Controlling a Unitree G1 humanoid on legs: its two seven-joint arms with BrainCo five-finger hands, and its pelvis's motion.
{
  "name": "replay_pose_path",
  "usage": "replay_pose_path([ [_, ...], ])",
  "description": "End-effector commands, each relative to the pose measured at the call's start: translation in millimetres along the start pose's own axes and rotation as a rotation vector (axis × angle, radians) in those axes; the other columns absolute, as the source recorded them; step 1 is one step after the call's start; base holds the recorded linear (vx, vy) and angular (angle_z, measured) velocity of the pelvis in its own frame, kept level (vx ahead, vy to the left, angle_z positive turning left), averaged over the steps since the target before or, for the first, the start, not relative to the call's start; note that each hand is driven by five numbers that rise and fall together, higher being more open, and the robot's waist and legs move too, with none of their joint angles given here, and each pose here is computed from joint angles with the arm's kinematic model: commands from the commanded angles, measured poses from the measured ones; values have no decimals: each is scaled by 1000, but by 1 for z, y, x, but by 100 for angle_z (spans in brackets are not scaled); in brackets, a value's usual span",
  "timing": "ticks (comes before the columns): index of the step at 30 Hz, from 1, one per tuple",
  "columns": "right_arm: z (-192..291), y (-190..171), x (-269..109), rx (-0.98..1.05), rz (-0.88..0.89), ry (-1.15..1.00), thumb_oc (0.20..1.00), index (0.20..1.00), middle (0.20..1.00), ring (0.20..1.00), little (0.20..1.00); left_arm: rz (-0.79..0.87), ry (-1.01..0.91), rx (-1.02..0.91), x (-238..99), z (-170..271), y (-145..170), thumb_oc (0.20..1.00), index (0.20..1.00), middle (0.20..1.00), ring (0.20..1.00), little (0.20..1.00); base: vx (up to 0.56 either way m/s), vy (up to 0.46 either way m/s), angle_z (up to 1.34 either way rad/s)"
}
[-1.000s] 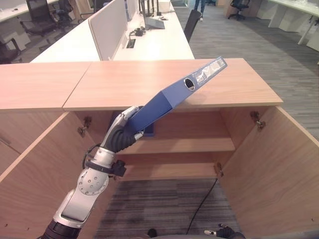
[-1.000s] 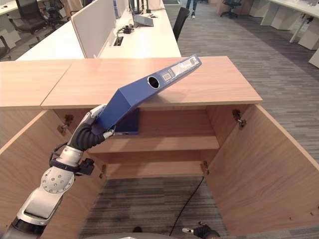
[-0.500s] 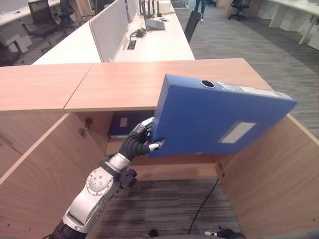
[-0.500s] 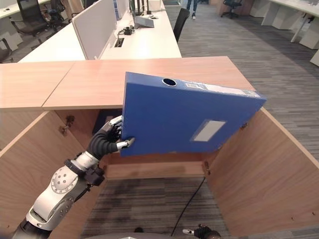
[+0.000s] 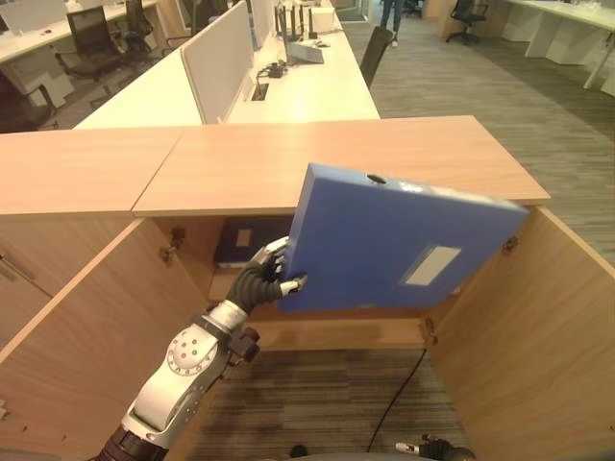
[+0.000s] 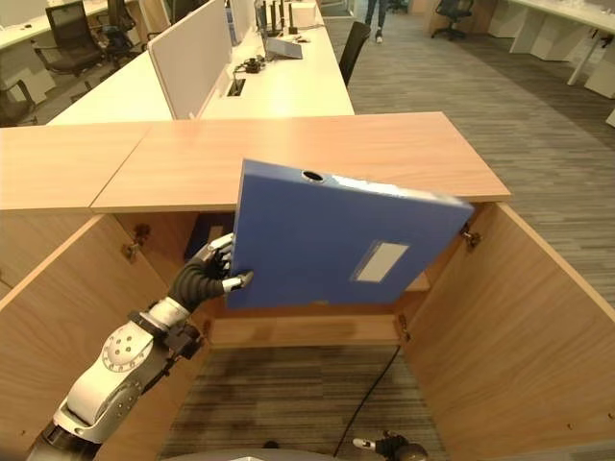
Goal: Put the empty folder in the office cabinet
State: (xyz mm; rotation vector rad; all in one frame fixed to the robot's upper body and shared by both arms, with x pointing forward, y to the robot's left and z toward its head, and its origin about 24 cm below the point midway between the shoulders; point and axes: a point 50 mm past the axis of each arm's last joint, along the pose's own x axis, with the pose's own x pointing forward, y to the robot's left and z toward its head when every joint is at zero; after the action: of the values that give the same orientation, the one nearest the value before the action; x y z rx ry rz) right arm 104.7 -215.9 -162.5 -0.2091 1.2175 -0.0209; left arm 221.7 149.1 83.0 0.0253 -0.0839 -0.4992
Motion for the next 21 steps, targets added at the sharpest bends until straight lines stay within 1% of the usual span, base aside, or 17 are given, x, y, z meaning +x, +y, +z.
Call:
replay_pose_path([
  [1, 53, 10, 1, 99, 10, -194, 1000, 1000, 1000, 1000, 1000, 22, -105, 142, -3, 20, 8, 200, 200, 200, 200, 200, 0, 0, 0],
  [2, 73, 1, -3, 81, -8, -291, 1000, 1000, 1000, 1000, 1000, 44, -50, 210, -10, 12, 15, 200, 200, 200, 200, 200, -2, 2, -5],
  [3, 84, -4, -6, 65, -16, -343, 1000, 1000, 1000, 1000, 1000, 55, -24, 259, -14, 9, 20, 200, 200, 200, 200, 200, -2, -1, -8],
  [4, 83, -4, -6, 64, -16, -341, 1000, 1000, 1000, 1000, 1000, 55, -24, 259, -14, 8, 20, 200, 200, 200, 200, 200, -5, 0, -8],
  [5, 97, -10, -11, 34, -30, -406, 1000, 1000, 1000, 1000, 1000, 68, 7, 314, -18, 5, 25, 200, 200, 200, 200, 200, -8, -1, -5],
  [6, 112, -20, -19, -16, -58, -483, 1000, 1000, 1000, 1000, 1000, 84, 55, 355, -23, -2, 31, 200, 200, 200, 200, 200, -12, 2, -3],
  [7, 128, -37, -33, -103, -122, -582, 1000, 1000, 1000, 1000, 1000, 104, 100, 409, -30, -8, 38, 200, 200, 200, 200, 200, 0, 0, 0],
  [8, 127, -38, -33, -105, -124, -579, 1000, 1000, 1000, 1000, 1000, 104, 100, 408, -30, -9, 37, 200, 200, 200, 200, 200, -9, 9, -6],
  [10, 155, -65, -59, -354, -263, -709, 1000, 1000, 1000, 1000, 1000, 127, 143, 544, -41, -7, 50, 200, 200, 200, 200, 200, -14, 8, -5],
  [12, 165, -79, -71, -456, -344, -746, 1000, 1000, 1000, 1000, 1000, 127, 152, 602, -43, -6, 54, 200, 200, 200, 200, 200, 0, 0, 0],
  [15, 183, -91, -90, -578, -433, -817, 1000, 1000, 1000, 1000, 1000, 128, 141, 706, -44, 1, 58, 200, 200, 200, 200, 200, 0, 0, 0],
  [16, 183, -91, -91, -580, -434, -817, 1000, 1000, 1000, 1000, 1000, 129, 140, 708, -44, 2, 58, 200, 200, 200, 200, 200, 0, 0, 0],
  [17, 192, -95, -101, -647, -476, -858, 1000, 1000, 1000, 1000, 1000, 130, 139, 760, -45, 5, 60, 200, 200, 200, 200, 200, 0, 0, 0],
  [19, 204, -97, -114, -730, -514, -911, 1000, 1000, 1000, 1000, 1000, 124, 128, 840, -45, 11, 63, 200, 200, 200, 200, 200, 0, 0, 0],
  [21, 210, -95, -123, -773, -516, -951, 1000, 1000, 1000, 1000, 1000, 133, 115, 877, -46, 16, 65, 200, 200, 200, 200, 200, 0, 0, 0],
])
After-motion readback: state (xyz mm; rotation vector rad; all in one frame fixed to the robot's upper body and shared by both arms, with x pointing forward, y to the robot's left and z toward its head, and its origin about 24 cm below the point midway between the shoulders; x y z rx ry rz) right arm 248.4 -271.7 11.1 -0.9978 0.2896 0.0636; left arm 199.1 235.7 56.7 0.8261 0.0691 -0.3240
